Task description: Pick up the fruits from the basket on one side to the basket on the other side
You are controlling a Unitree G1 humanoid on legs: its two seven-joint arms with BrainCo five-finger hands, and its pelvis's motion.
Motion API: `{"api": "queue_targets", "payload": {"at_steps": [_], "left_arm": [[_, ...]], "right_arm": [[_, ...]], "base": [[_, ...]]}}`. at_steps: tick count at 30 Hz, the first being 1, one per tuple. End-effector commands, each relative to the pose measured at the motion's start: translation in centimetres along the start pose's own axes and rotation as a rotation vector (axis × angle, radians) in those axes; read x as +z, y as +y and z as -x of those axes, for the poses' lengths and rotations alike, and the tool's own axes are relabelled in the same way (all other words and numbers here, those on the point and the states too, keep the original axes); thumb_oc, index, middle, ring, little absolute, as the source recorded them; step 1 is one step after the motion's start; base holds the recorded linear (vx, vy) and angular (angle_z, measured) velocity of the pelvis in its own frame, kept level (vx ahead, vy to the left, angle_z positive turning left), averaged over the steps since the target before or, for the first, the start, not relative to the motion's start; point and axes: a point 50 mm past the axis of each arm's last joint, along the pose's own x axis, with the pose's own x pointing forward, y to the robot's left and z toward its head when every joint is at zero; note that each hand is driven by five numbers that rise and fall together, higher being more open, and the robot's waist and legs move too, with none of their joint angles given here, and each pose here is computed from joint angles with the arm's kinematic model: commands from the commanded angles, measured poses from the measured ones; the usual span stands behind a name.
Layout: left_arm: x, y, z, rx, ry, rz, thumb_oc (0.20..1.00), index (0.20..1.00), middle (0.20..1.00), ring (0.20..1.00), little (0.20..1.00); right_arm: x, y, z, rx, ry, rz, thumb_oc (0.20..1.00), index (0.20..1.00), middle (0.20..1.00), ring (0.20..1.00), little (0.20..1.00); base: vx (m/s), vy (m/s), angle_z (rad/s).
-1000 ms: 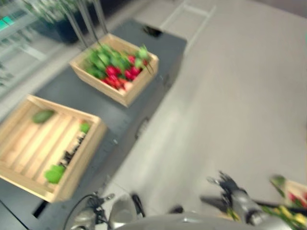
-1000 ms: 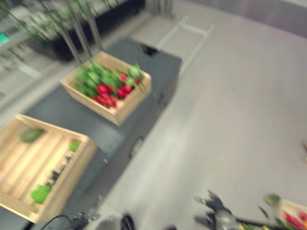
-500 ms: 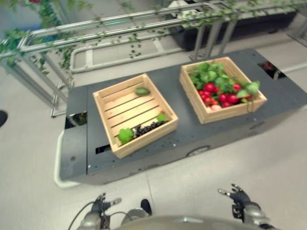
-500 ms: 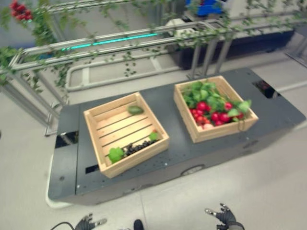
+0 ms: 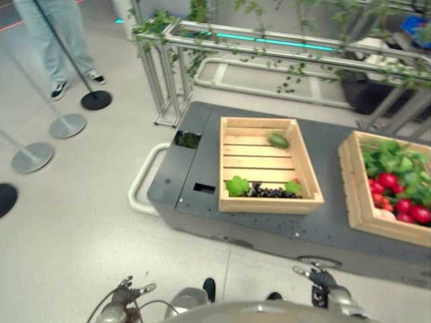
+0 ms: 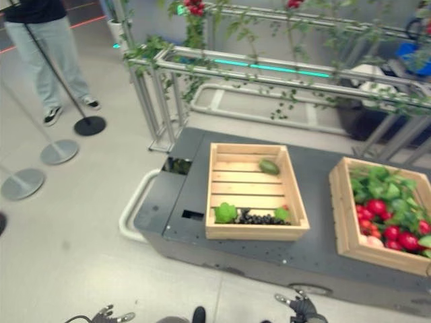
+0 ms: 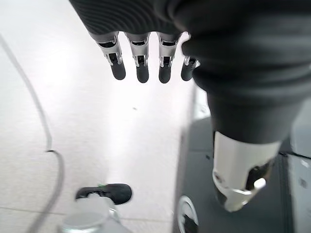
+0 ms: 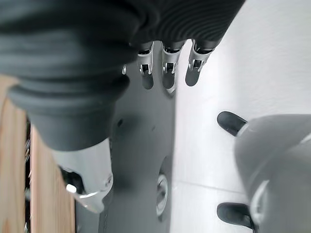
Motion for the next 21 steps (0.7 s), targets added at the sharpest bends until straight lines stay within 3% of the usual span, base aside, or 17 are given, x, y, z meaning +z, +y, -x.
{"api": "queue_targets", "payload": {"at_steps": [1, 10, 21], "left_arm": [[1.8, -0.2, -0.5, 0.019, -0.036, 0.098, 1.000, 1.000, 1.000, 1.000, 1.000], [1.8, -1.2, -0.5, -0.009, -0.038, 0.080, 1.000, 1.000, 1.000, 1.000, 1.000], [1.2, -1.6, -0.4, -0.030, -0.017, 0.045, 1.000, 1.000, 1.000, 1.000, 1.000]], "right_arm": [[1.4, 0.0, -0.2, -0.001, -0.056, -0.008, 1.000, 1.000, 1.000, 1.000, 1.000], [2.7, 0.6, -0.3, 0.014, -0.117, -0.003, 1.000, 1.000, 1.000, 1.000, 1.000], [0.6, -0.6, -0.1, -0.032, -0.033, -0.006, 1.000, 1.000, 1.000, 1.000, 1.000]], "base": [[0.13, -0.216, 0.21], [0.06, -0.073, 0.14], [0.03, -0.005, 0.00]]}}
